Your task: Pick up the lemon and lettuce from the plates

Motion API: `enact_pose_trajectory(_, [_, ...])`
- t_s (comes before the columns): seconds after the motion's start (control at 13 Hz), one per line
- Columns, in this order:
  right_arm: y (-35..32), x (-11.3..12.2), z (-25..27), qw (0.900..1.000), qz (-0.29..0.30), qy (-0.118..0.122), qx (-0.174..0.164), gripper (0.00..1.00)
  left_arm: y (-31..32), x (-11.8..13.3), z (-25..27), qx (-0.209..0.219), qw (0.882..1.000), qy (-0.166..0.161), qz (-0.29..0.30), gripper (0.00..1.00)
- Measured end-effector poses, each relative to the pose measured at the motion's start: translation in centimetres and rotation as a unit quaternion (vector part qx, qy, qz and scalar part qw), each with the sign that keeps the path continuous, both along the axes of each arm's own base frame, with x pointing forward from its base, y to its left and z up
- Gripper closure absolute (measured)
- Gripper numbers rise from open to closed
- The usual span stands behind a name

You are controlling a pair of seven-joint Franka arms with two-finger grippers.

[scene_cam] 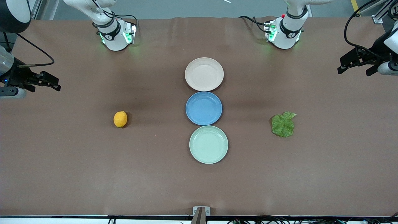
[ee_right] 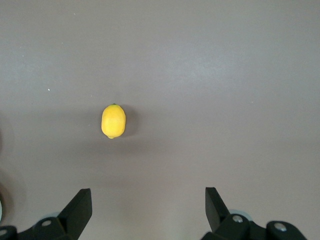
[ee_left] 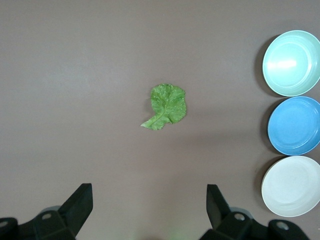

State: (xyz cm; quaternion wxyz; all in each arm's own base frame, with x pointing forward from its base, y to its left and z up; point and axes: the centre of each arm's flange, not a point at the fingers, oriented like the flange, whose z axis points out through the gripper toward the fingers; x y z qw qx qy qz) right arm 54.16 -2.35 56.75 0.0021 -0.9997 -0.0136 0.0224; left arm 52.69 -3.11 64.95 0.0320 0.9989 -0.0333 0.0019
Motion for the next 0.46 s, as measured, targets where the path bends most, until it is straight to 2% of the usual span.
enact_pose_trajectory(0.23, [-0.04, -0.22, -0.91, 1.000, 0.000, 0.007, 0.001, 0.00, 0.00, 0.05, -0.08, 0.000, 1.000, 0.001, 0.000, 0.00])
enact_pose_trajectory(0.46, [0.02, -0.70, -0.41, 1.000, -0.001, 0.002, 0.003, 0.00, -0.03, 0.08, -0.14, 0.000, 1.000, 0.001, -0.001, 0.00])
